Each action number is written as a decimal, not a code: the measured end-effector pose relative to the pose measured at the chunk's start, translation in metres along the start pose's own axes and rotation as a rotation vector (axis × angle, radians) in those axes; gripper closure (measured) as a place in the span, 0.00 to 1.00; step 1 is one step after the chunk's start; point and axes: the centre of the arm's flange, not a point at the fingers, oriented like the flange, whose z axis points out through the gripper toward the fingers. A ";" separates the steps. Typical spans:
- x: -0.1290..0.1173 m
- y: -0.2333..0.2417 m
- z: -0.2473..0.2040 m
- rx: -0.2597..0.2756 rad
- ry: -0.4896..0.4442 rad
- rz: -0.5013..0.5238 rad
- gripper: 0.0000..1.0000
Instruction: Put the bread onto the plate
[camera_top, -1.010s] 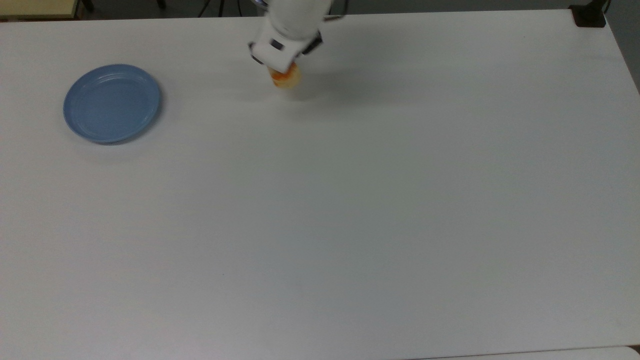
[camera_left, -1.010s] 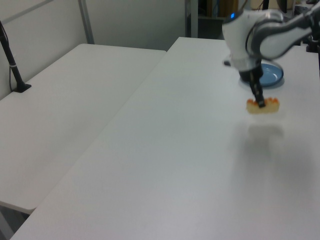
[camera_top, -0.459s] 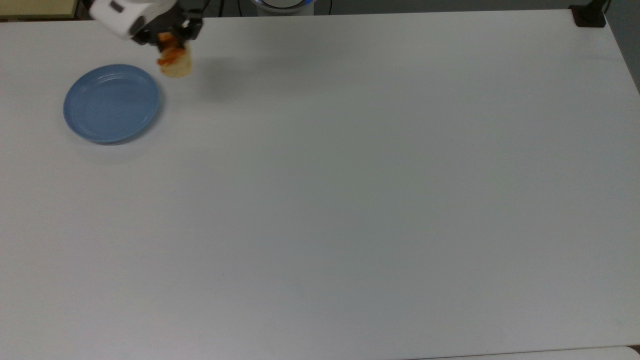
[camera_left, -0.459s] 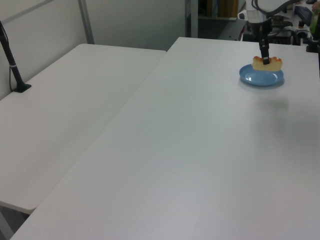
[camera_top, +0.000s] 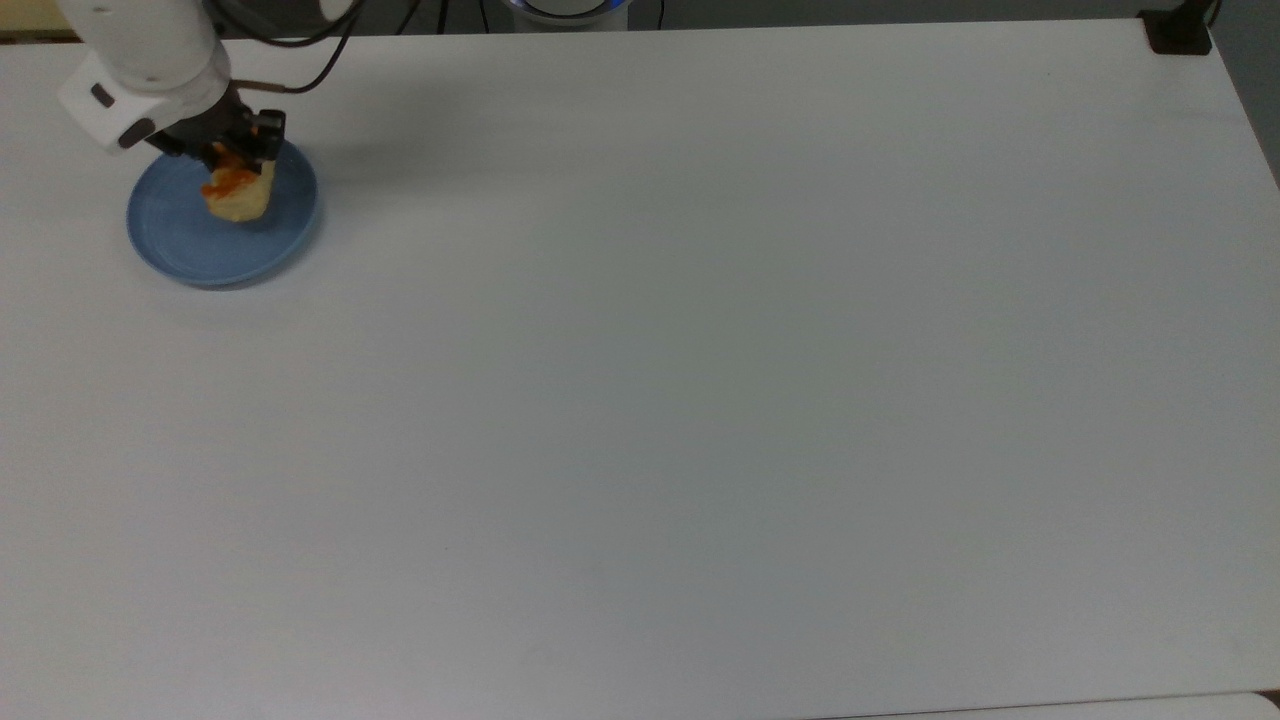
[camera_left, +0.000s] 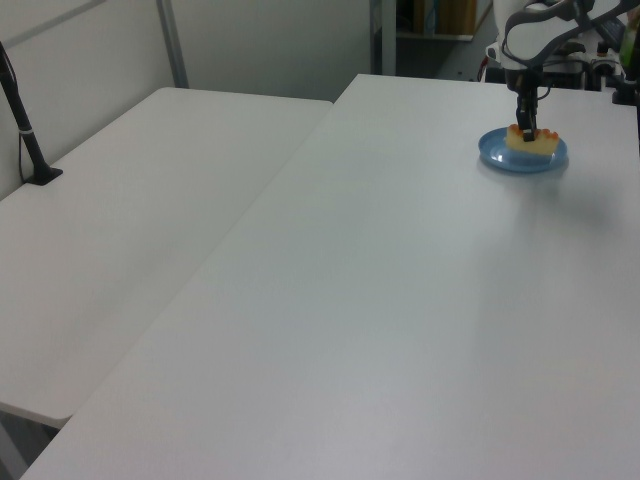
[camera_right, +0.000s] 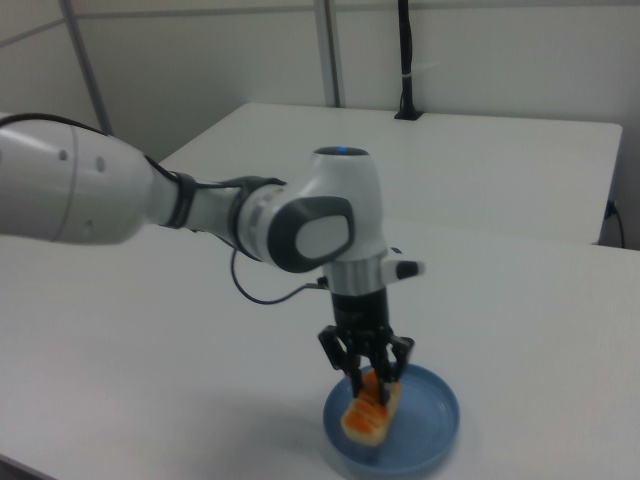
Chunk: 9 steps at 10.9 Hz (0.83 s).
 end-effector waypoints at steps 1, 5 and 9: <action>0.006 0.013 0.008 -0.008 0.002 0.016 0.58; 0.021 0.027 0.018 -0.021 0.001 0.103 0.22; 0.020 0.003 -0.052 -0.025 0.067 0.306 0.00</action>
